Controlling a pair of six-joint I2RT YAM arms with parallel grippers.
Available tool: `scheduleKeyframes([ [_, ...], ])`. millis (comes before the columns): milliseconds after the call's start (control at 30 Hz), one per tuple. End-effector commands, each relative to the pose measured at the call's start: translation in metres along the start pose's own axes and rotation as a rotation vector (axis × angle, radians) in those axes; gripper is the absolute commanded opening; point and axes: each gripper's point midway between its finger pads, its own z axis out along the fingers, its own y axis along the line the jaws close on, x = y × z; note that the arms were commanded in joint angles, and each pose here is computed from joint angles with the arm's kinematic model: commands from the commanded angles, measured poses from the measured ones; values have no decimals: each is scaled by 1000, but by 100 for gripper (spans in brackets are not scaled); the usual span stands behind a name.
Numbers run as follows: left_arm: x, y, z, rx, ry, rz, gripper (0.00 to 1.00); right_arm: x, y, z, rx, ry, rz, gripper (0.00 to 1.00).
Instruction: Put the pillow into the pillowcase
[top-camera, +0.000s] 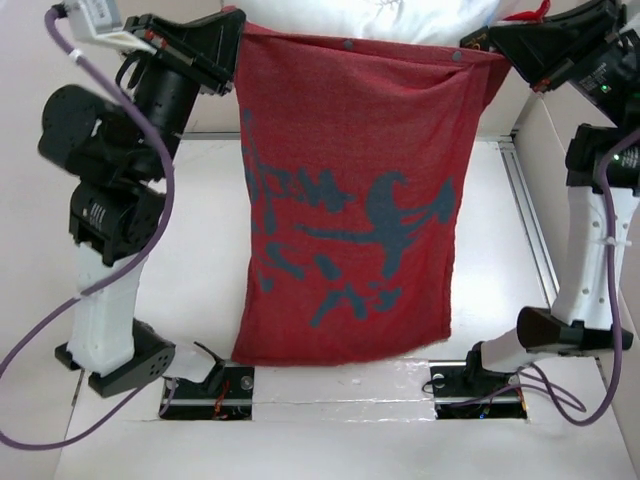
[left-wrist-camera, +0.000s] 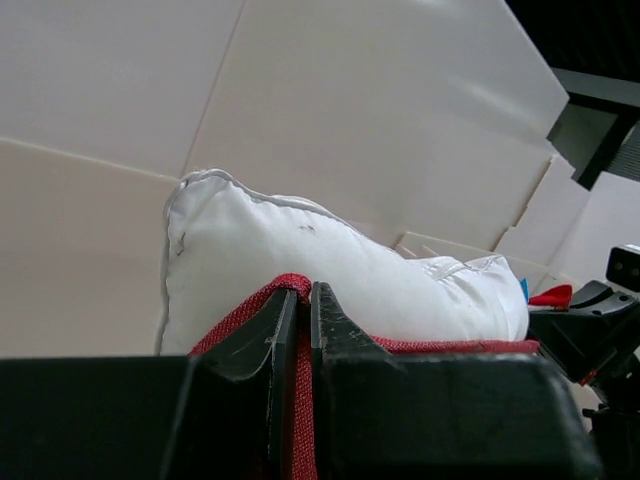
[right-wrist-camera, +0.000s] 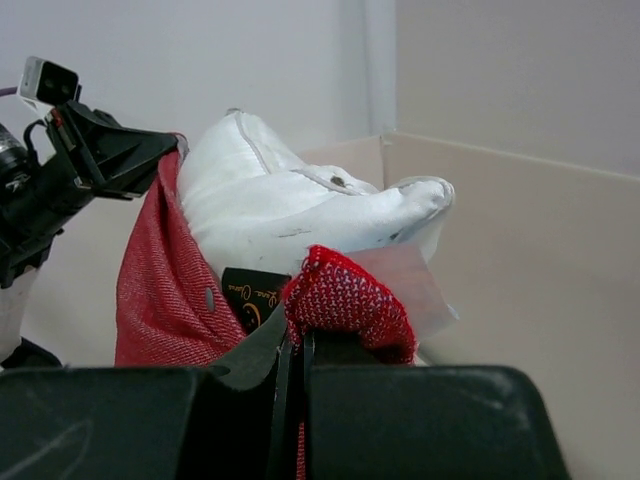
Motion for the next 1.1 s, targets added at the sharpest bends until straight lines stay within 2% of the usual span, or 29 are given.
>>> scheduleKeyframes([
  [0, -12, 12, 26, -67, -86, 20, 0, -5, -29, 13, 32, -58, 12, 0],
  [33, 30, 25, 55, -87, -12, 32, 0, 11, -58, 20, 53, -35, 57, 0],
  [67, 15, 17, 59, -70, -53, 14, 0, 14, -63, 28, 48, -35, 79, 0],
  [100, 27, 22, 68, -80, -30, 18, 0, -1, -52, 31, 24, -53, 31, 0],
  [133, 34, 27, 76, -100, -33, 4, 0, 9, -79, 36, 57, -44, 71, 0],
  [167, 43, 53, 87, -136, -28, 31, 0, 2, -80, 39, 54, -66, 51, 0],
  [200, 45, 56, 96, -72, -22, -107, 0, -11, -71, 41, 32, -99, 3, 0],
  [267, 58, 78, 100, 50, 87, -244, 0, -35, -50, 36, -17, -158, -45, 0],
  [300, 50, 114, 102, 21, 80, -259, 0, -45, -39, 32, -55, -188, -66, 0],
  [367, 30, 116, 100, 49, 50, -240, 0, -70, -18, 19, -59, -237, -130, 0],
  [433, -2, 116, 91, 59, -12, -190, 0, -92, -19, 7, 5, -290, -181, 0],
  [467, -24, 100, 85, 141, -65, -212, 0, -95, -17, 4, 1, -296, -191, 0],
  [500, -38, 83, 72, 204, -65, -200, 0, -97, -16, 2, 5, -298, -206, 0],
  [567, -67, 69, 55, 227, -117, -153, 0, -75, -34, 5, 11, -239, -140, 0],
  [600, -76, 53, 46, 264, -133, -132, 0, -67, -32, 9, 2, -222, -155, 0],
  [667, -86, 33, 30, 306, -169, -95, 0, -27, -59, 21, 13, -158, -63, 0],
  [700, -85, 33, 29, 309, -168, -108, 0, -22, -57, 24, 4, -144, -60, 0],
  [733, -70, 43, 37, 313, -112, -140, 0, -16, -59, 28, -10, -131, -49, 0],
  [767, -77, 34, 33, 350, -111, -173, 0, -15, -55, 29, -31, -113, -40, 0],
  [800, -81, 31, 30, 379, -123, -168, 0, -42, -17, 29, -91, -151, -116, 0],
  [833, -80, 29, 26, 374, -120, -171, 0, -49, -11, 28, -97, -156, -106, 0],
  [867, -88, 14, 15, 389, -134, -147, 0, -65, 9, 22, -111, -187, -151, 0],
  [933, -91, 1, 5, 403, -130, -107, 0, -81, 15, 6, -69, -209, -191, 0],
  [967, -99, -25, -16, 443, -147, -65, 0, -92, 48, -2, -88, -225, -269, 0],
  [1000, -84, -6, -12, 406, -120, -92, 0, -91, 49, -6, -74, -223, -272, 0],
  [1033, -86, -4, -16, 394, -157, -51, 0, -74, 17, -6, -25, -213, -190, 0],
  [1067, -85, 2, -17, 357, -166, -52, 0, -67, 20, -5, -3, -197, -208, 0],
])
